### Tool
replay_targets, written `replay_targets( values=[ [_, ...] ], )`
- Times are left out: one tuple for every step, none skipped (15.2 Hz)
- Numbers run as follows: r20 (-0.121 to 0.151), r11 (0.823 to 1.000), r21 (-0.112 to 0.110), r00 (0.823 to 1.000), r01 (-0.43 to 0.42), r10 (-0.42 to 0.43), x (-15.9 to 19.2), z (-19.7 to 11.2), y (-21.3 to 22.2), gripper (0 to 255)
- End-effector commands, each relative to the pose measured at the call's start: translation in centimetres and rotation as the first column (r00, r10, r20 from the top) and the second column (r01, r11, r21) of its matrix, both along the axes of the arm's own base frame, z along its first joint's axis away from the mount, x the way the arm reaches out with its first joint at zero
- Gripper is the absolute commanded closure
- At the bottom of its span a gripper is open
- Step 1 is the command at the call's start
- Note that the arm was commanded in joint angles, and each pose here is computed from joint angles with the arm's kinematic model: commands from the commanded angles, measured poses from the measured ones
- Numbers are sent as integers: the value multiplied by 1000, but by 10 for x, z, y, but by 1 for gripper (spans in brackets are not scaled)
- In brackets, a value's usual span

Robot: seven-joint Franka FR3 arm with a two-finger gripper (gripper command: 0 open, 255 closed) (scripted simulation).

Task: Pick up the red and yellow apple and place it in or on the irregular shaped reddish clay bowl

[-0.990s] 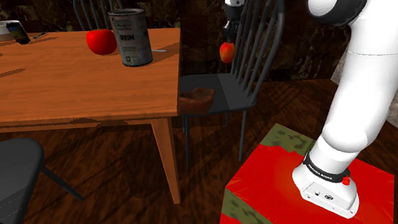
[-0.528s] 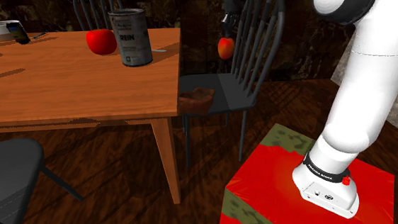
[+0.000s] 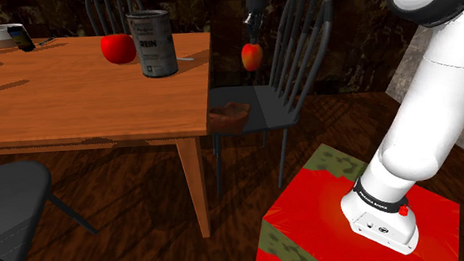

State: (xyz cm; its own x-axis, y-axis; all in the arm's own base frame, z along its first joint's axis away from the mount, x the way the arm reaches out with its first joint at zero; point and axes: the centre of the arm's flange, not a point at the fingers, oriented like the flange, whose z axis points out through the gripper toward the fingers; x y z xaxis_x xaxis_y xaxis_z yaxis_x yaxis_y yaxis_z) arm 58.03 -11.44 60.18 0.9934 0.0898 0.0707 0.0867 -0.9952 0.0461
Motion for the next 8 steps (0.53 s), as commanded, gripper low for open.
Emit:
replay_targets(
  values=[
    [0,1000,0,1000,2,-2,-6,9,23,255],
    [0,1000,0,1000,2,-2,-7,12,36,255],
    [0,1000,0,1000,2,-2,-8,15,49,255],
    [0,1000,0,1000,2,-2,-10,19,61,255],
    [0,1000,0,1000,2,-2,-11,22,74,255],
    [0,1000,0,1000,2,-2,-13,26,87,255],
    [0,1000,0,1000,2,-2,-14,29,100,255],
    [0,1000,0,1000,2,-2,-15,32,112,255]
  ],
)
